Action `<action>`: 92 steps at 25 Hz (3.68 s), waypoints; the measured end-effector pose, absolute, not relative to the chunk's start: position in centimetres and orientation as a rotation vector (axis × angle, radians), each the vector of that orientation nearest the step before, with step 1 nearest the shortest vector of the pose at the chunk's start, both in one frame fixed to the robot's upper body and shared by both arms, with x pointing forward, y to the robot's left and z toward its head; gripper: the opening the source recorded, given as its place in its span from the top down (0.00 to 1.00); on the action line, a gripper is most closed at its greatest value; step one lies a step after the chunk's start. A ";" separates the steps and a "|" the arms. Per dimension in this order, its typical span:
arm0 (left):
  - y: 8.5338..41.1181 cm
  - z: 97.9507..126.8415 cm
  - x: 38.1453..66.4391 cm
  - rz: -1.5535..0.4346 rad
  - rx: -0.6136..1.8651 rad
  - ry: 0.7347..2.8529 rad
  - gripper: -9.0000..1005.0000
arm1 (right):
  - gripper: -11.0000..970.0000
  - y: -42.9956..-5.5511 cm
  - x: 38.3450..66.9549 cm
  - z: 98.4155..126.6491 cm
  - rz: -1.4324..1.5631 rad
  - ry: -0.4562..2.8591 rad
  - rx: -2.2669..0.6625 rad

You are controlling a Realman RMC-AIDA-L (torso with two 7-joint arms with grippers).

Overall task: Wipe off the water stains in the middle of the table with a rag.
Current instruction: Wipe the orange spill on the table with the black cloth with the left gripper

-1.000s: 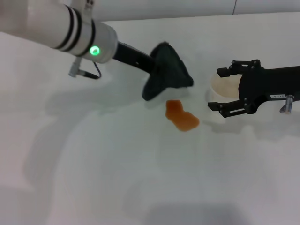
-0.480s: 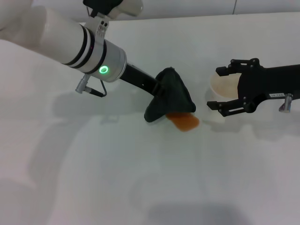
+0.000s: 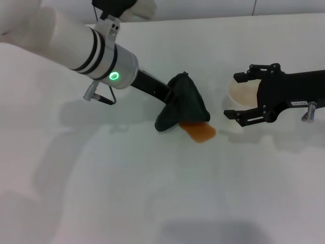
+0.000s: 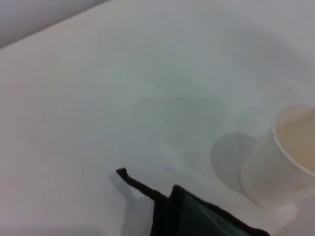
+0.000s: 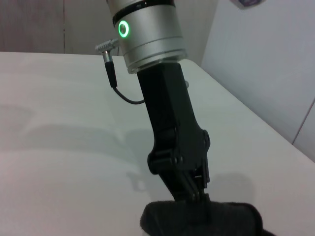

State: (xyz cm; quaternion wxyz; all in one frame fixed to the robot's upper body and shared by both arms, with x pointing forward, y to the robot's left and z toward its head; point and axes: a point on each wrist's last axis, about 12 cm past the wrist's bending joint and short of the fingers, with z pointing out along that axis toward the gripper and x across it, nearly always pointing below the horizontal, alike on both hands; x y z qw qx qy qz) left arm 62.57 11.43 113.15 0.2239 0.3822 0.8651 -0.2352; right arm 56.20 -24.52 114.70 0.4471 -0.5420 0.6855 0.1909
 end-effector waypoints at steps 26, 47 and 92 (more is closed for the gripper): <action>10.1 112.3 62.2 -0.612 1.158 2.417 0.92 | 0.10 -24.6 56.2 114.5 0.476 1.704 -1.338; 9.1 111.4 61.3 -0.586 1.315 2.404 0.92 | 0.10 -24.7 56.4 114.5 0.458 1.708 -1.328; 8.3 112.4 60.6 -0.608 1.468 2.330 0.93 | 0.10 -25.0 56.4 114.4 0.449 1.714 -1.311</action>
